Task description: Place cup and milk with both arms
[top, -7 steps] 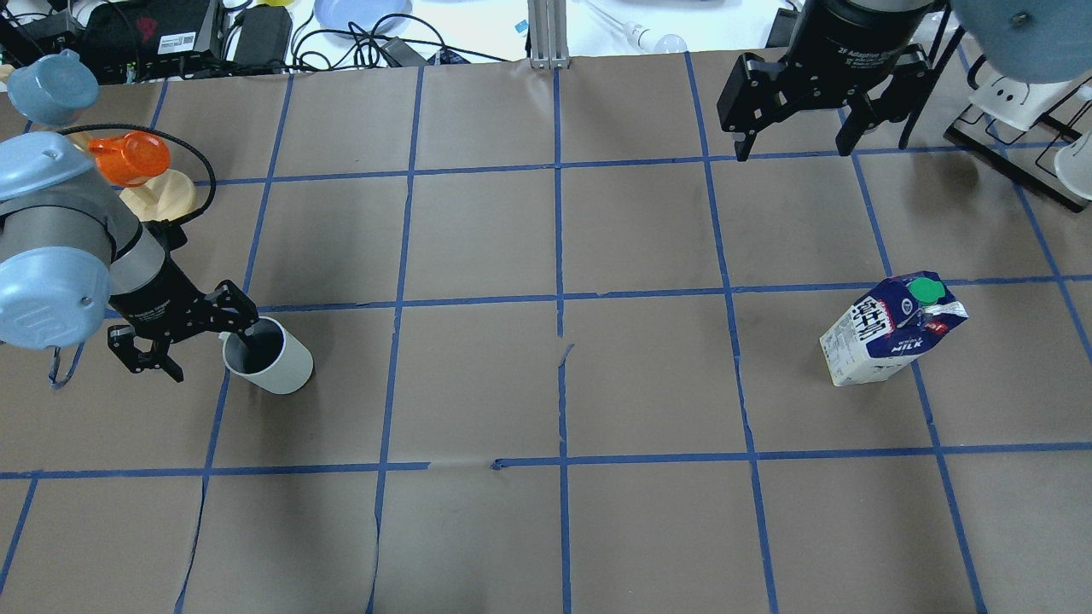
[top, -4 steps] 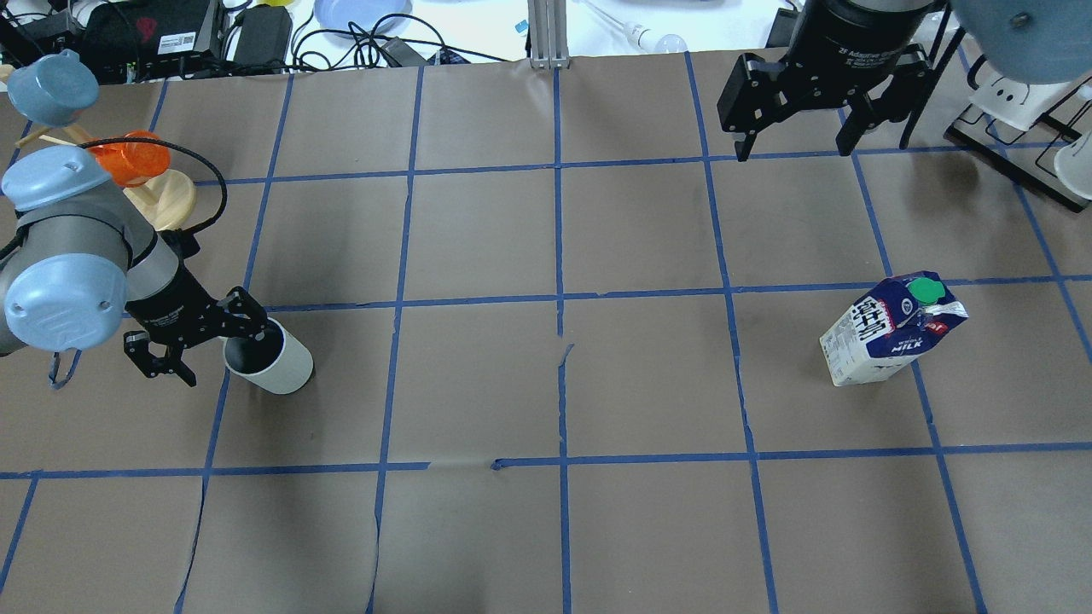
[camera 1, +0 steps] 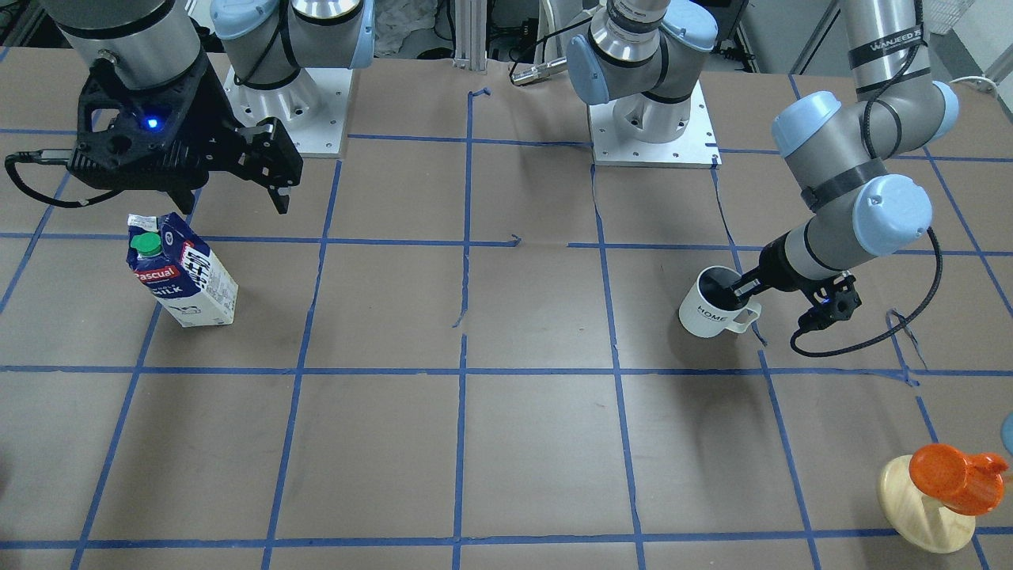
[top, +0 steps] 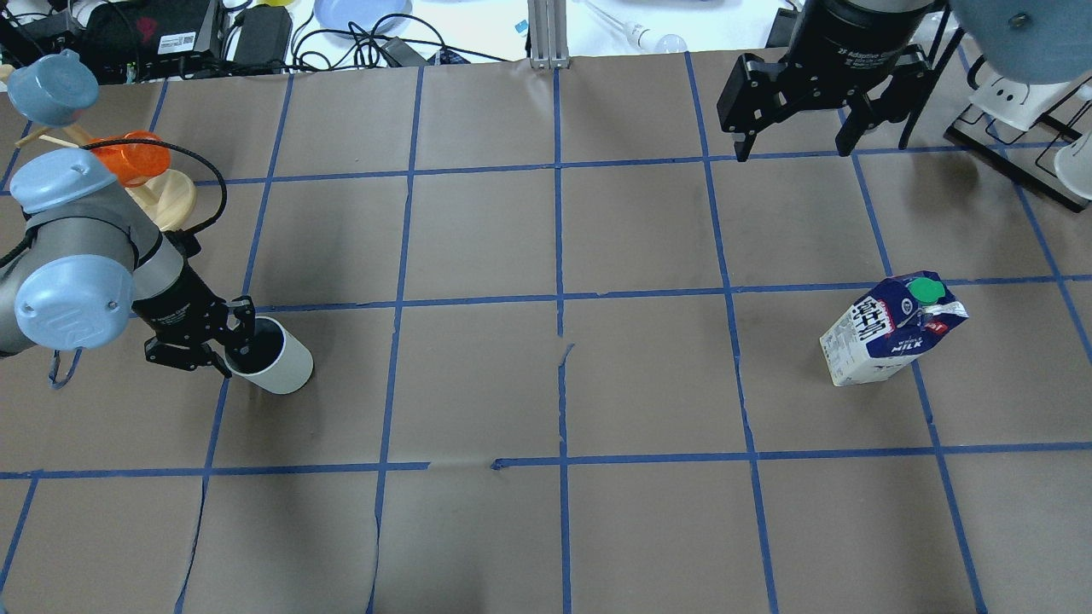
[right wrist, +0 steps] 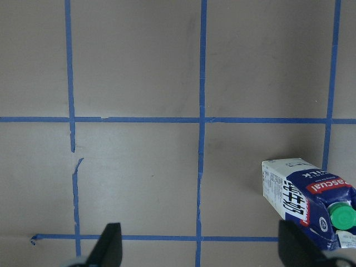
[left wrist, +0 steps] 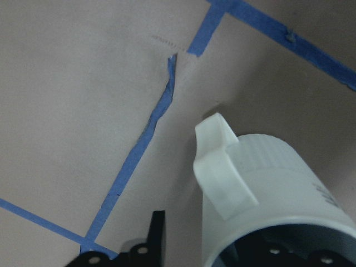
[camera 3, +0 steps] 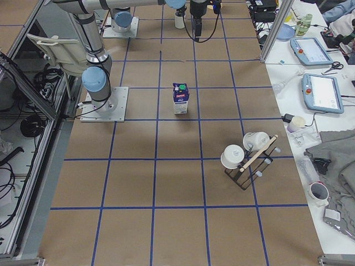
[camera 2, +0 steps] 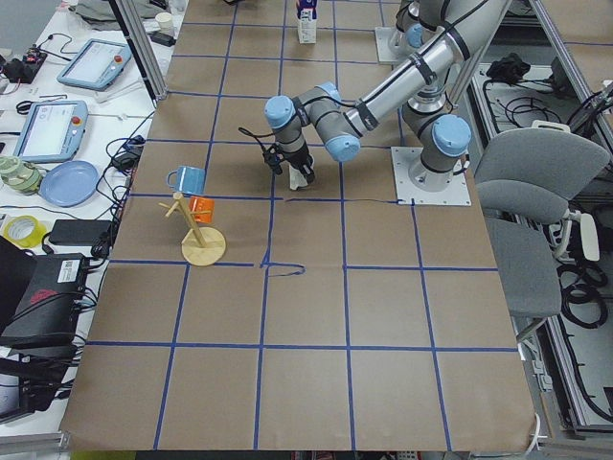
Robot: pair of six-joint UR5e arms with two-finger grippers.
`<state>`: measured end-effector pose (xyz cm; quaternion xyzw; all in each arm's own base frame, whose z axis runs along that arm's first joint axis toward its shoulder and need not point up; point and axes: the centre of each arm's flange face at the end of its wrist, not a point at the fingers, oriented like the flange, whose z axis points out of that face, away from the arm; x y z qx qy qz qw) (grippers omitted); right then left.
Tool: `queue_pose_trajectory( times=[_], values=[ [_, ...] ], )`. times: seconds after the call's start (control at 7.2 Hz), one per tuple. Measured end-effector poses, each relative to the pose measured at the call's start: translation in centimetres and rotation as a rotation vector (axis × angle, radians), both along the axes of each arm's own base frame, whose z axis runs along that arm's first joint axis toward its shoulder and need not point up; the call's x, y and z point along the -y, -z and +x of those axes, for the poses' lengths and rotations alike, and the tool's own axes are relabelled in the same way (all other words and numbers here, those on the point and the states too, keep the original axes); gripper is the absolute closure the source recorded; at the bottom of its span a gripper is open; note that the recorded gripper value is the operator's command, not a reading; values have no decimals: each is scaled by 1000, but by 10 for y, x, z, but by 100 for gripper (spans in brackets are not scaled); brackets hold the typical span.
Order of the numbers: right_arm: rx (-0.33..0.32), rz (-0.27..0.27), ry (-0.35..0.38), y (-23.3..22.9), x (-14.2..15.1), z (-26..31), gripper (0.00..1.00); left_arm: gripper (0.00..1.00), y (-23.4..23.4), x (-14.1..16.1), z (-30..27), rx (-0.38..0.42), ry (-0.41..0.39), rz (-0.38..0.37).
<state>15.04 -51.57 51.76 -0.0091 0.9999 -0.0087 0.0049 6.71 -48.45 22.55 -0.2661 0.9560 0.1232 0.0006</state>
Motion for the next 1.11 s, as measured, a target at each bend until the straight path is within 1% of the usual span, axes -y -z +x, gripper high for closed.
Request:
queue_pose_trajectory(
  times=[0.28,0.56,0.83,1.11],
  values=[
    [0,0,0,0,0,0,0,100,-16,13,-4,-18,-57,-48],
    [0,0,0,0,0,0,0,100,-57,40,-16,-9,-86,-106],
    [0,1,0,1,0,0,0,100,-96,73,-55,11,-136,-158],
    [1,2,-3,1,1,-1,0,100,-110,92,-110,-5,-203,-190]
  ],
)
